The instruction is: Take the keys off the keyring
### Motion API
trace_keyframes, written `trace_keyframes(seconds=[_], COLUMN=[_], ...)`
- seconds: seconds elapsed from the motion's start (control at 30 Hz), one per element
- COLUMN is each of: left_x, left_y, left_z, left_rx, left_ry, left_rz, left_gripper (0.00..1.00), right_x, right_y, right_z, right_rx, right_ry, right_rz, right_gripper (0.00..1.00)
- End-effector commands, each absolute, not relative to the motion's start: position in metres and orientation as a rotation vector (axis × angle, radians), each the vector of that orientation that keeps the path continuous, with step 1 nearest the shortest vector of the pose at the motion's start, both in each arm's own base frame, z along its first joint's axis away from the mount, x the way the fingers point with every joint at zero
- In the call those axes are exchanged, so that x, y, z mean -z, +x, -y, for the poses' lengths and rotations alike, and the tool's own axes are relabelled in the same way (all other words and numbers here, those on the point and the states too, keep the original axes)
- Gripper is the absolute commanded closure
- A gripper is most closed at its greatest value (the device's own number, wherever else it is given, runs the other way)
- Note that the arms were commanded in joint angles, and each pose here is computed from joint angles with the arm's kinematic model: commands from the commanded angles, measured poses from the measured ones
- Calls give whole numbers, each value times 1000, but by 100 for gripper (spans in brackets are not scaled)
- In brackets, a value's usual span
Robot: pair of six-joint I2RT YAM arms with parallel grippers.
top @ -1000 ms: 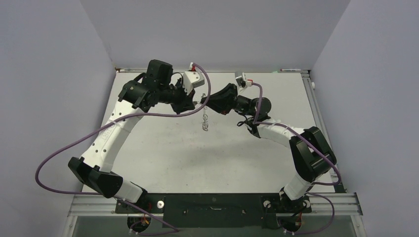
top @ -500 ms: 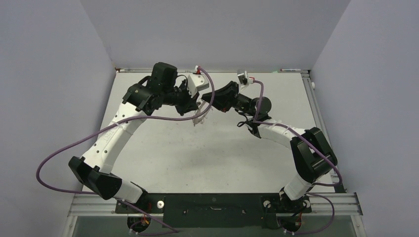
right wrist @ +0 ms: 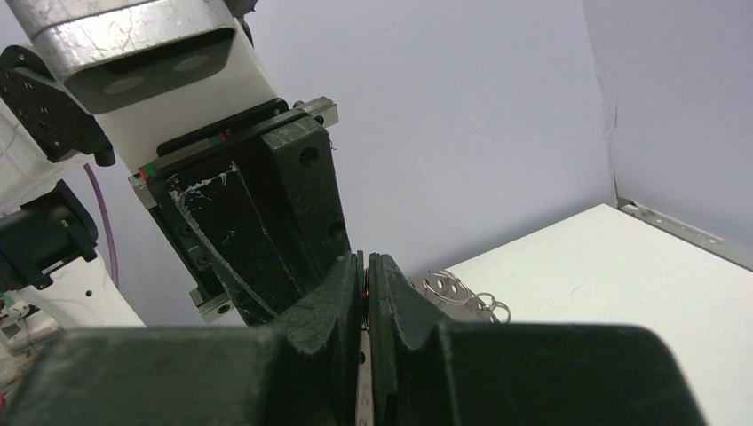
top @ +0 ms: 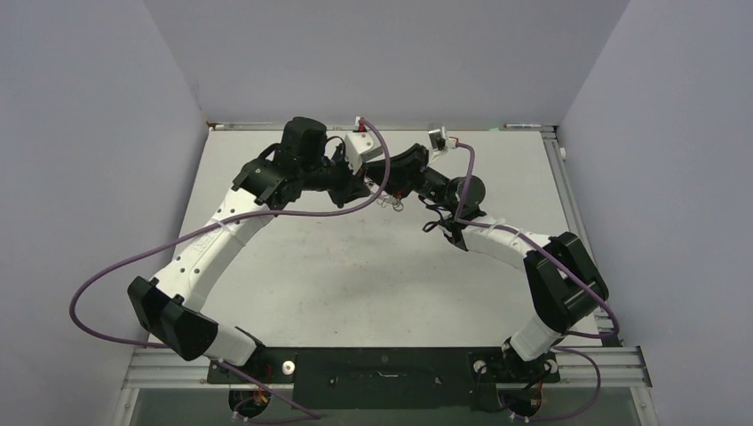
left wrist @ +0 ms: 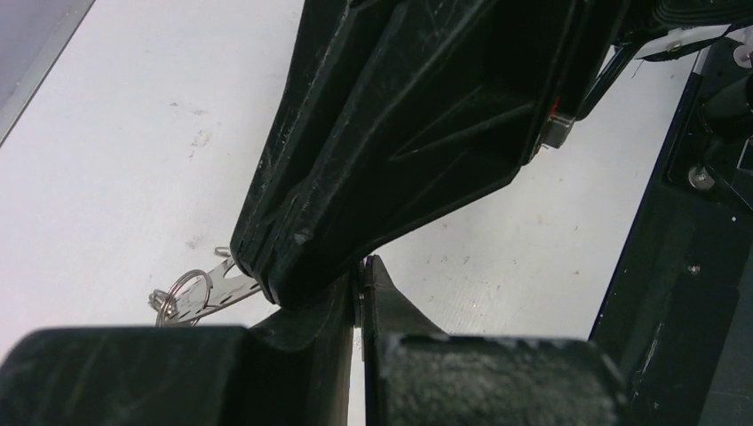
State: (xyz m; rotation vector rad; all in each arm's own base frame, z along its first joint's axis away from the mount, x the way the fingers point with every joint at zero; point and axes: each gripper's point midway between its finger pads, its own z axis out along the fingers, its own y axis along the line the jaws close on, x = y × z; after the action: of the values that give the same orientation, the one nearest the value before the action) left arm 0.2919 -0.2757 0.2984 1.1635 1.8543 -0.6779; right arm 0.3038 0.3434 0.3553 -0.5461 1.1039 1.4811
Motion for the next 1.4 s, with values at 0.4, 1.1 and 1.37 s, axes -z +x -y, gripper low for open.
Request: trace_keyframes(seconds=[0.4, 1.1, 1.37], left_x=[-287, -341, -346], left_y=[270, 305, 296], left_z=[244, 221, 219], left_rx=[708, 478, 420], left_ry=[1059, 1069, 1238], left_rz=[-1840, -1705, -1621], left_gripper=[100, 100, 100], right_x=[-420, -375, -366], right_y=[301, 282, 270], right_z=[-314, -297, -295], right_rx=[-1449, -1431, -1409], right_ry=[-487, -642, -775], right_rz=[-943, -996, -980], right_gripper=[95, 91, 79])
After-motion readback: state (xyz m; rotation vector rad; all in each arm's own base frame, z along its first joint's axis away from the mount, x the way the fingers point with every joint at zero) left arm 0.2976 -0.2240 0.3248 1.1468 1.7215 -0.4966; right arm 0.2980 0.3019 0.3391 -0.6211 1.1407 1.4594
